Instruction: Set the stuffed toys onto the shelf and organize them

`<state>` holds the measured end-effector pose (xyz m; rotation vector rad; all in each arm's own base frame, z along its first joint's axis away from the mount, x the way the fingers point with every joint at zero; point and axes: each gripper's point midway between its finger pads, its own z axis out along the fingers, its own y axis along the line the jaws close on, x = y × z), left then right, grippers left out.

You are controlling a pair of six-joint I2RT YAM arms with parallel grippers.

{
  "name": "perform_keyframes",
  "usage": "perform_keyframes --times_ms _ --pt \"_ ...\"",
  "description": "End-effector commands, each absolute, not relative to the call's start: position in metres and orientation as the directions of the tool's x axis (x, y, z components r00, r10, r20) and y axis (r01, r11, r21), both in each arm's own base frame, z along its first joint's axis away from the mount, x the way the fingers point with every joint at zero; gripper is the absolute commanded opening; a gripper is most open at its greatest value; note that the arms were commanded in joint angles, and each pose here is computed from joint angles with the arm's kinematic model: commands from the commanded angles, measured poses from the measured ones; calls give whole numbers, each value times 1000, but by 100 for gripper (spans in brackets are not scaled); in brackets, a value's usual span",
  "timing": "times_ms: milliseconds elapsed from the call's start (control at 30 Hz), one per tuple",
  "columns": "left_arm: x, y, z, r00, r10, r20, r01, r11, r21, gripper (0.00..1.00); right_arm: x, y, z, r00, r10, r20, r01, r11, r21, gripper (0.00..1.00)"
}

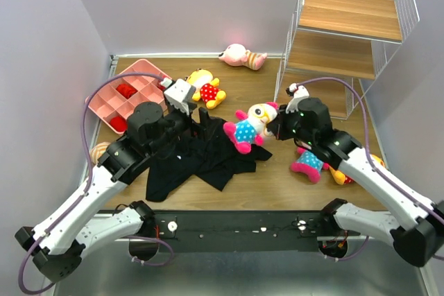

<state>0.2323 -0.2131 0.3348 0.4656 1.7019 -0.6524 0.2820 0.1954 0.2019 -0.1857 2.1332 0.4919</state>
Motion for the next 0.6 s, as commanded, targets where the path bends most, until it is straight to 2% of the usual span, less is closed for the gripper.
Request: perform_keyframes --times_ms 0,100,133,233,433,500,533,567 --pt "209 -245 331 -286 96 -953 778 604 -173 99 212 246 268 -447 -82 -891 -750 577 323 3" --pt "201 -265 321 -337 148 -930 829 514 -219 99 191 254 294 -395 -64 -916 -819 476 320 3" --pt "195 -277 316 -364 171 -916 854 453 -255 99 189 255 297 -390 -62 -919 -825 468 319 3" --pt "188 -293 304 -423 210 -881 866 380 -325 97 184 254 308 -376 -52 -925 -835 452 314 3" --pt "188 -300 288 -479 207 -853 845 373 -384 86 180 254 318 -366 -33 -930 -843 434 317 3" --pt "180 -307 296 -484 183 -856 855 310 -417 55 180 255 320 -370 -21 -929 -841 433 325 6" --pt "179 -310 298 -497 171 -851 850 296 -436 40 181 255 321 -375 -12 -927 -836 437 332 14" --pt "178 -313 302 -538 144 -831 825 293 -483 4 182 254 325 -377 5 -926 -828 447 340 24"
